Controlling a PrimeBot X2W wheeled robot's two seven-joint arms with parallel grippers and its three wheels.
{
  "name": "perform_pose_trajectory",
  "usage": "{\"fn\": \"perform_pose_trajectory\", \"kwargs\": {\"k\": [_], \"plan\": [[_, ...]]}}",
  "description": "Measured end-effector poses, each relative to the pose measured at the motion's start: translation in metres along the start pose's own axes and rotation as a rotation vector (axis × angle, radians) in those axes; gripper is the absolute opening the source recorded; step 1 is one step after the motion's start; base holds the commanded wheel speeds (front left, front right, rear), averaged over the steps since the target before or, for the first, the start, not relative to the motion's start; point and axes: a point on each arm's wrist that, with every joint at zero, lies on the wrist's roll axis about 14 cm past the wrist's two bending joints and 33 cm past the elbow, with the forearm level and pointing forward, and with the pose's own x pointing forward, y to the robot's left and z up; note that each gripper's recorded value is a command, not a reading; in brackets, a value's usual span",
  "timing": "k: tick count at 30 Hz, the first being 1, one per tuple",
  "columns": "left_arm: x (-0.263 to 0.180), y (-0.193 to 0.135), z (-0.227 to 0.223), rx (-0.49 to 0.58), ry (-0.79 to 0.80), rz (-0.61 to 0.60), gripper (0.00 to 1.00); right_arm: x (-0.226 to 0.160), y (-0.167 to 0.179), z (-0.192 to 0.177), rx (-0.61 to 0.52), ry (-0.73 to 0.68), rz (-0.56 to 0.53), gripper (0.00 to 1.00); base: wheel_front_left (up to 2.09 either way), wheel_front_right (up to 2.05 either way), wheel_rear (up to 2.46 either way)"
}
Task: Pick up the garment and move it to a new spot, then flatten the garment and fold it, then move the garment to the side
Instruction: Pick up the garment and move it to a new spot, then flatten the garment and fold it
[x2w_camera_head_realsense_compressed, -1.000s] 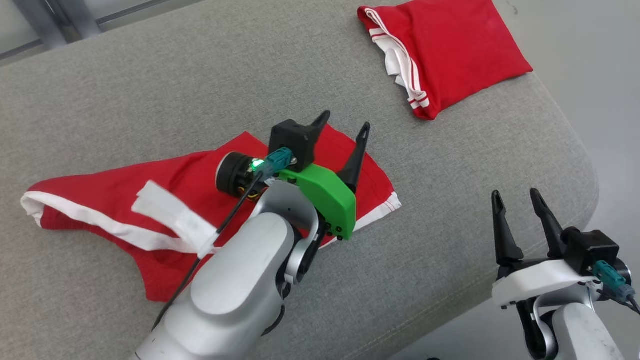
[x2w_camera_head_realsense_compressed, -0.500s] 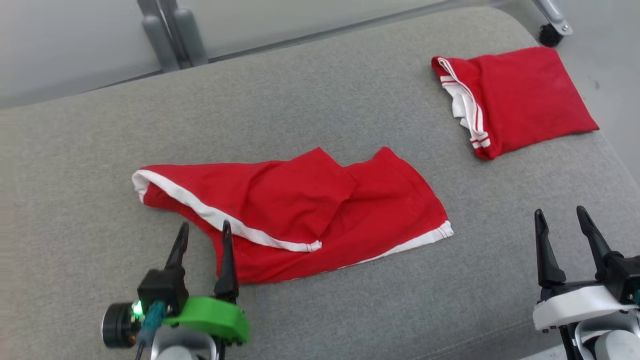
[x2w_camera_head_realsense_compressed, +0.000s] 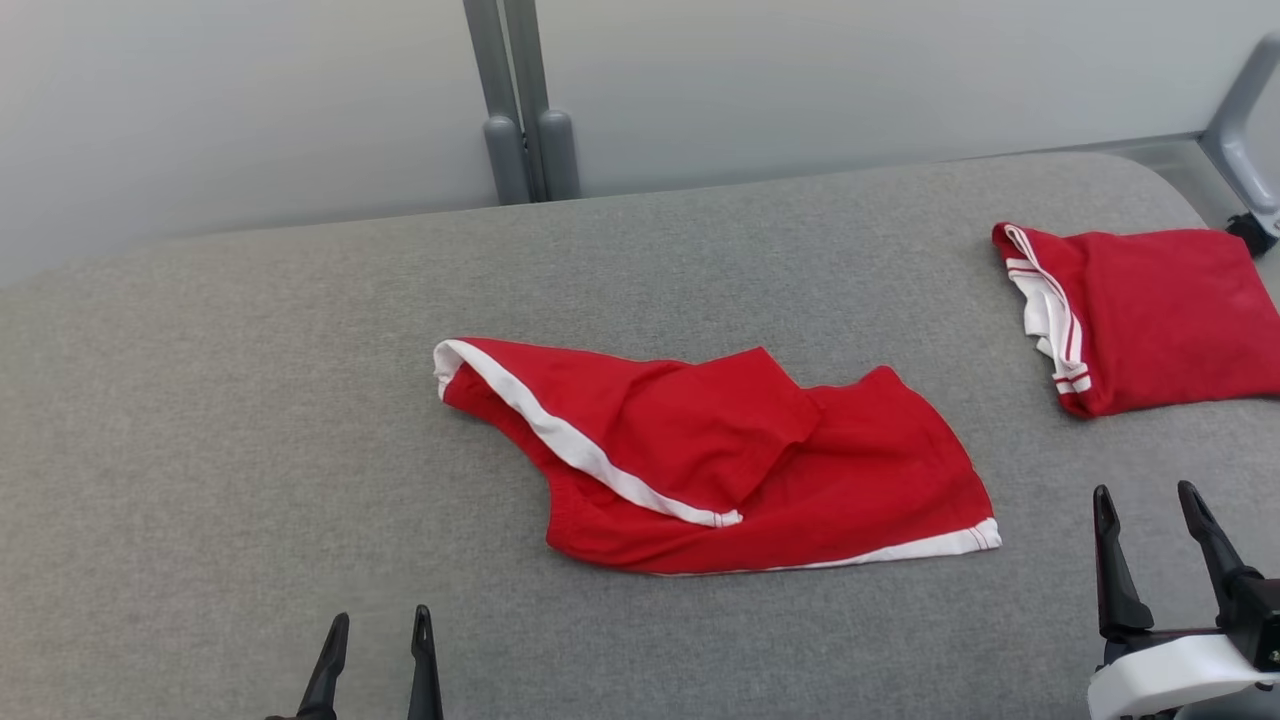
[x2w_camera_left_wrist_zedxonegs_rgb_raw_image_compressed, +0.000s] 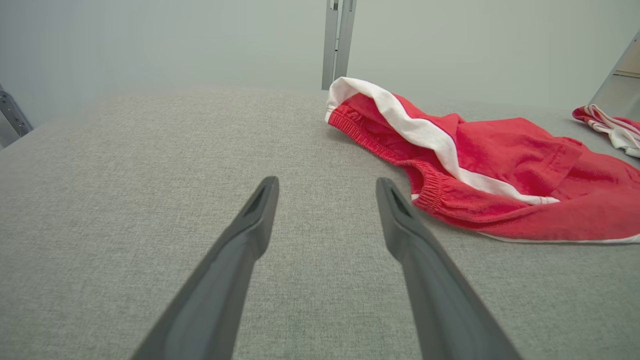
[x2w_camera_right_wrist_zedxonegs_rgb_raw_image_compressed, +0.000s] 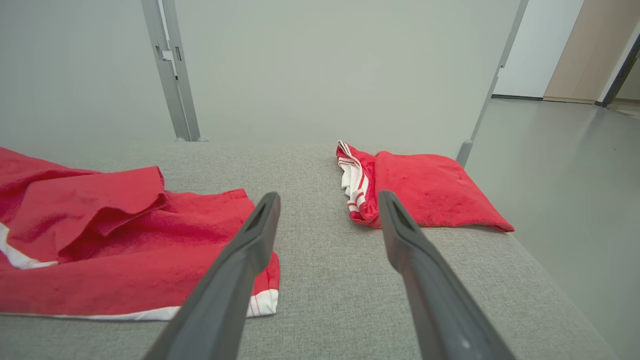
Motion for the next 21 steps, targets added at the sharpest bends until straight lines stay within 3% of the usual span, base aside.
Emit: {"fn": "perform_pose_trajectory", "kwargs": {"k": [7,12,18,21], "plan": [[-0.005,0.003,0.013,-0.021,-0.06,-0.004,1.0,0.005,0.018,0.006,0.015,-0.023,0.051,1.0,0.0,0.0,0.0],[0.026,-0.049,0.011,-0.093,-0.041,-0.205,1.0,0.016,0.029,0.012,0.023,-0.041,0.085,1.0,0.0,0.0,0.0],[0.069,-0.08,-0.023,-0.133,0.171,-0.296,1.0,0.028,0.028,0.002,0.033,-0.011,0.077,1.0,0.0,0.0,0.0],[0.079,-0.088,-0.042,-0.173,0.281,-0.286,1.0,0.026,0.018,-0.006,0.034,0.015,0.046,1.0,0.0,0.0,0.0]]}}
